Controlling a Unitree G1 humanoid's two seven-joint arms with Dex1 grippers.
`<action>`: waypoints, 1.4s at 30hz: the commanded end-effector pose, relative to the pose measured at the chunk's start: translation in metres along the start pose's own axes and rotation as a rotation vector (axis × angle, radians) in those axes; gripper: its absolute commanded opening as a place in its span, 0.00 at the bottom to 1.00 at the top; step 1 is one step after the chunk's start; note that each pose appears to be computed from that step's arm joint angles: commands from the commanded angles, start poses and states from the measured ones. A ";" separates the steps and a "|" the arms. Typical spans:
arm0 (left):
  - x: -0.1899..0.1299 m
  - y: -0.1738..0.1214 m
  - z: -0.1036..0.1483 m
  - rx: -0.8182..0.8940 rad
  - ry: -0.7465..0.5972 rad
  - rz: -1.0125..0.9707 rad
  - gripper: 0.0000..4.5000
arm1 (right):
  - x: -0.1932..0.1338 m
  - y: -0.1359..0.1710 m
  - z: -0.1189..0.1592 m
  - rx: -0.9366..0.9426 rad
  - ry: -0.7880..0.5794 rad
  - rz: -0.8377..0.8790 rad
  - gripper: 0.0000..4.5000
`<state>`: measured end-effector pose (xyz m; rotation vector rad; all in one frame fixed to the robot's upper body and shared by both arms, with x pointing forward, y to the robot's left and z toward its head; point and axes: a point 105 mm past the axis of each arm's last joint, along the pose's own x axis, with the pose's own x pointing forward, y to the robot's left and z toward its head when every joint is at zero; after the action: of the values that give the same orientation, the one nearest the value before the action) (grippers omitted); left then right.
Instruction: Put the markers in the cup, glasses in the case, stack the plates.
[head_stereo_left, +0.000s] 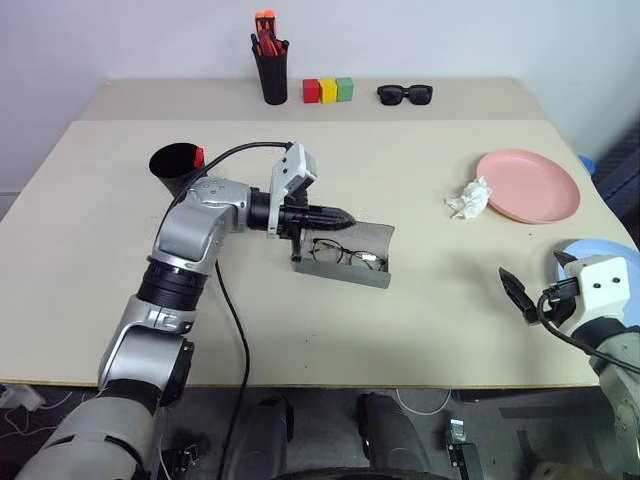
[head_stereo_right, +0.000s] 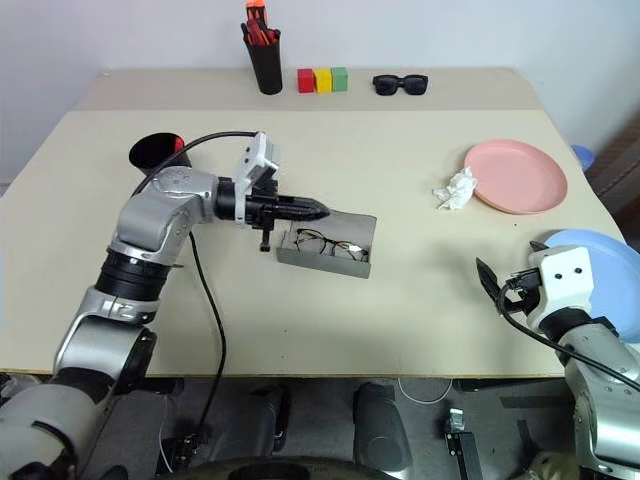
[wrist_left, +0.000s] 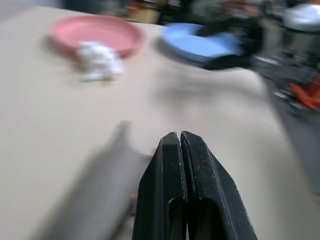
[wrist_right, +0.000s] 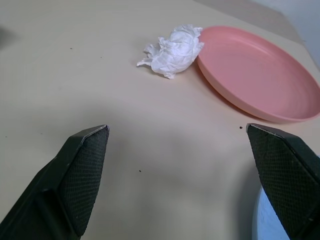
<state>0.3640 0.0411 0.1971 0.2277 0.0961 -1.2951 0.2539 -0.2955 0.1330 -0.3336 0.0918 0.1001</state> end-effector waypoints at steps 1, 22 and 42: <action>0.006 0.036 0.010 0.127 0.021 0.234 0.01 | 0.000 0.002 0.012 -0.006 -0.063 0.008 1.00; 0.036 0.040 -0.022 0.213 0.253 0.028 0.01 | -0.022 0.057 0.034 0.076 -0.158 0.296 1.00; 0.024 0.036 -0.021 0.165 0.286 -0.087 0.01 | -0.038 0.067 0.042 0.122 -0.180 0.484 1.00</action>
<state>0.4064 0.0320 0.1580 0.5470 0.2791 -1.3321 0.2125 -0.2248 0.1461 -0.1459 0.0248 0.5910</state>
